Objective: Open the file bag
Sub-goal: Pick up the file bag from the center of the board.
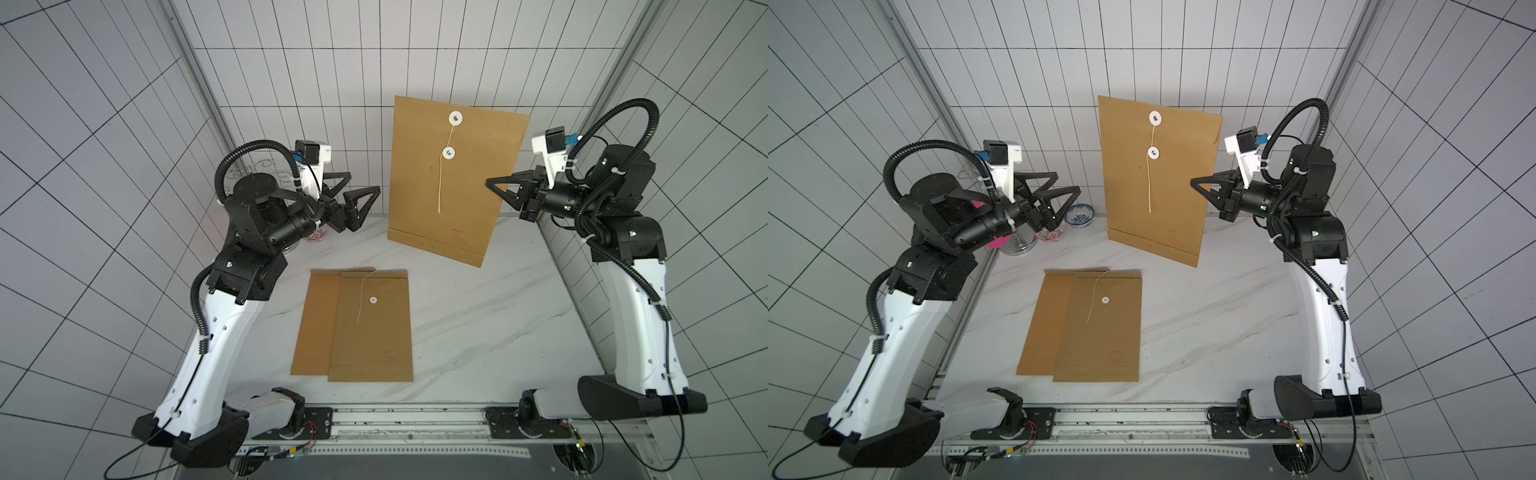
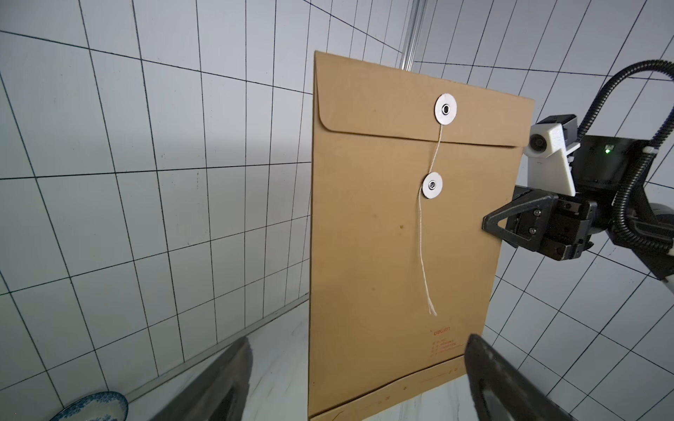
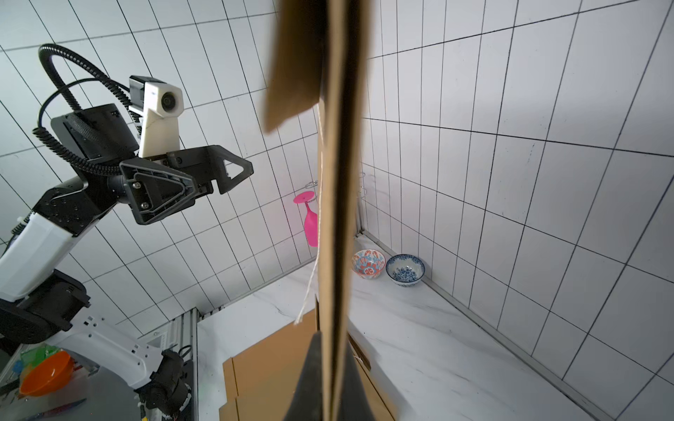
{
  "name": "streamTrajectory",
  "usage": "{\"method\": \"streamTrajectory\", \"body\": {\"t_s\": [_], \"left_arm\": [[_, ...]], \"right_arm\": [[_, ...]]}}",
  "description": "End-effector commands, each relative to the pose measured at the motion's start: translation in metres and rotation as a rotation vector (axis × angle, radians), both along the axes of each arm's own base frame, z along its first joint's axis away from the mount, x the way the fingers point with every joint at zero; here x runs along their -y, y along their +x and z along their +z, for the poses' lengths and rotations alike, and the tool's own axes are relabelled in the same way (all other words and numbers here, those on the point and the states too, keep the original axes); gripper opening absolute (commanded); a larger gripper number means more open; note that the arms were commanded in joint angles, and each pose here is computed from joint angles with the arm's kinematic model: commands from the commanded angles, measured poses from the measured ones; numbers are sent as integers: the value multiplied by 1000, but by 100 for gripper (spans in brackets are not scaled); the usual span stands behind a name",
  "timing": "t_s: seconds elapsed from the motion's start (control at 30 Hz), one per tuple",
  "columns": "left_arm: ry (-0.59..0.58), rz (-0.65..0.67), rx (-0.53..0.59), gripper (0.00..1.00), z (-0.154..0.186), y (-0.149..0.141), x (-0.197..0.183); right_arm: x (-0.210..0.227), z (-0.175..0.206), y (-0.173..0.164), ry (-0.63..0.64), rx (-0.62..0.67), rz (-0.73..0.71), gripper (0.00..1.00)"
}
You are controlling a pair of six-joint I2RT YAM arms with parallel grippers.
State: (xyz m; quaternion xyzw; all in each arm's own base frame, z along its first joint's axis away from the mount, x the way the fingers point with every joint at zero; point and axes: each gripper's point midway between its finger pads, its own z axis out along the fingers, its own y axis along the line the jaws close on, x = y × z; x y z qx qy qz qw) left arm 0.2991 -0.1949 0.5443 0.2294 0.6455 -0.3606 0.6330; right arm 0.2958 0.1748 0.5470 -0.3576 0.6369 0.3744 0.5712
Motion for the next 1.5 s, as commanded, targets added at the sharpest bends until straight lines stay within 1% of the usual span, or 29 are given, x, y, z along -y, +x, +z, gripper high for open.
{"method": "streamTrajectory", "body": {"t_s": [0.0, 0.03, 0.07, 0.33, 0.47, 0.63, 0.77, 0.83, 0.93, 1.03, 1.13, 1.33, 1.47], "left_arm": [[-60, -150, 73, 90, 13, -6, 5], [-74, -188, 76, 90, 12, -6, 5], [-75, -198, 89, 90, 11, -5, 5], [1, -263, 199, 90, 5, -14, 12], [-11, -367, 233, 90, 10, -29, 19], [-34, -469, 269, 90, 17, -49, 24], [-36, -532, 265, 89, 17, -61, 30], [-39, -558, 264, 87, 17, -67, 34], [-48, -608, 279, 86, 19, -80, 40], [-68, -631, 296, 84, 25, -89, 41], [-85, -662, 315, 80, 32, -100, 45], [-102, -729, 371, 69, 49, -131, 51], [-110, -721, 397, 59, 57, -142, 45]], "right_arm": [[-1, -13, -28, -175, 72, -11, 0], [-2, -10, -33, -182, 90, -9, 0], [-3, -8, -38, -185, 102, -5, 0], [-16, 15, -76, -145, 164, 108, 0], [-18, 24, -92, -115, 181, 151, 0], [-23, 36, -112, -39, 190, 251, 0], [-26, 43, -113, 2, 187, 283, 0], [-26, 44, -113, 10, 176, 284, 0], [-26, 48, -111, 15, 197, 280, 0], [-27, 50, -110, 20, 195, 294, 0], [-28, 51, -110, 26, 189, 310, 0], [-27, 42, -104, 18, 169, 272, 0], [-25, 35, -103, 11, 161, 251, 0]]}}
